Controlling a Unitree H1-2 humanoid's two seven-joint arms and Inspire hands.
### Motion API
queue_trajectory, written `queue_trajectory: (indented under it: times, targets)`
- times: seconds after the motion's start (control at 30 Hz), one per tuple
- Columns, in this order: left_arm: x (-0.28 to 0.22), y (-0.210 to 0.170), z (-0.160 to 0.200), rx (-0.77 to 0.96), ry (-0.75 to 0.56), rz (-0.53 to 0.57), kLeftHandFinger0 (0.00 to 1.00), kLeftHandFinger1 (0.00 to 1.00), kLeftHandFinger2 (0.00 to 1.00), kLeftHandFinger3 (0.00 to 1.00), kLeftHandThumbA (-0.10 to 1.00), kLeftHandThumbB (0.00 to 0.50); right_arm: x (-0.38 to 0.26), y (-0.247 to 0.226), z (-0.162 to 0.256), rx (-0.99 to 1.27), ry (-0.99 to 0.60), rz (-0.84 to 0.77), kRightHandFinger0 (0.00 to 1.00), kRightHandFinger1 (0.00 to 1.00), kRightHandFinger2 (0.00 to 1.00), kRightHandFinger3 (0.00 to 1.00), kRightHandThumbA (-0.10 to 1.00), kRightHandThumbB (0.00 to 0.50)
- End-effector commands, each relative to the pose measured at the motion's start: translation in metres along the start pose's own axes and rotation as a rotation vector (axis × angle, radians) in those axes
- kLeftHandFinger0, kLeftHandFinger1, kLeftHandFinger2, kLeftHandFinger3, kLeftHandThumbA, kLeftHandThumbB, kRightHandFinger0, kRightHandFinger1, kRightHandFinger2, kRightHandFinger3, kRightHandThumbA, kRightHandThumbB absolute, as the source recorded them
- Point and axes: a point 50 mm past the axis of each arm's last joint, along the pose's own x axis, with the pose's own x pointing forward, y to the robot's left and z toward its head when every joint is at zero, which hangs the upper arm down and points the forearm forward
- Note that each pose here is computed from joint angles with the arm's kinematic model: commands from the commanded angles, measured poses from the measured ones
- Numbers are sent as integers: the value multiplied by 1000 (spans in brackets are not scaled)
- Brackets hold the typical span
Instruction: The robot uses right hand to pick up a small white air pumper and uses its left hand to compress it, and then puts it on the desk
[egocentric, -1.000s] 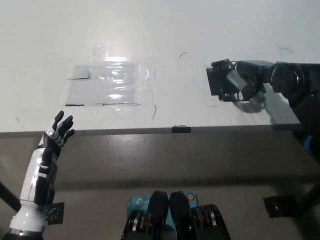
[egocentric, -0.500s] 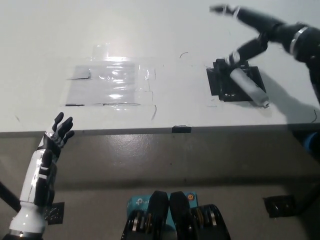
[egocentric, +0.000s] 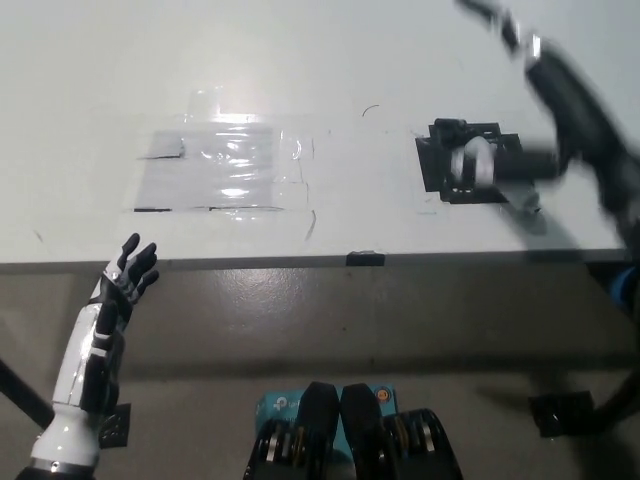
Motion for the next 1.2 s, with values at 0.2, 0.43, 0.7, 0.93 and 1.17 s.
queue_trajectory:
  times: [0.2,0.43,0.7,0.93,1.17]
  targets:
    - [1,-6,-1,-6,-29,-47,1000,1000,1000,1000,1000,240,-105,71,-5,362,-40,-351,1000,1000,1000,1000,1000,235]
    - [-8,-3,-11,-1,7,-53,1000,1000,1000,1000,1000,242,-119,107,-34,369,68,-312,1000,1000,1000,1000,1000,218]
    - [-17,0,-18,-10,41,-41,1000,1000,1000,1000,1000,250,-118,124,-52,381,98,-292,1000,1000,1000,1000,1000,221]
    - [-19,3,-22,-13,53,-25,1000,1000,1000,1000,1000,244,-116,127,-56,385,113,-282,1000,1000,1000,1000,1000,227]
    - [-18,1,-23,-12,48,-22,1000,1000,1000,1000,1000,242,-117,125,-56,421,119,-282,1000,1000,1000,1000,998,220]
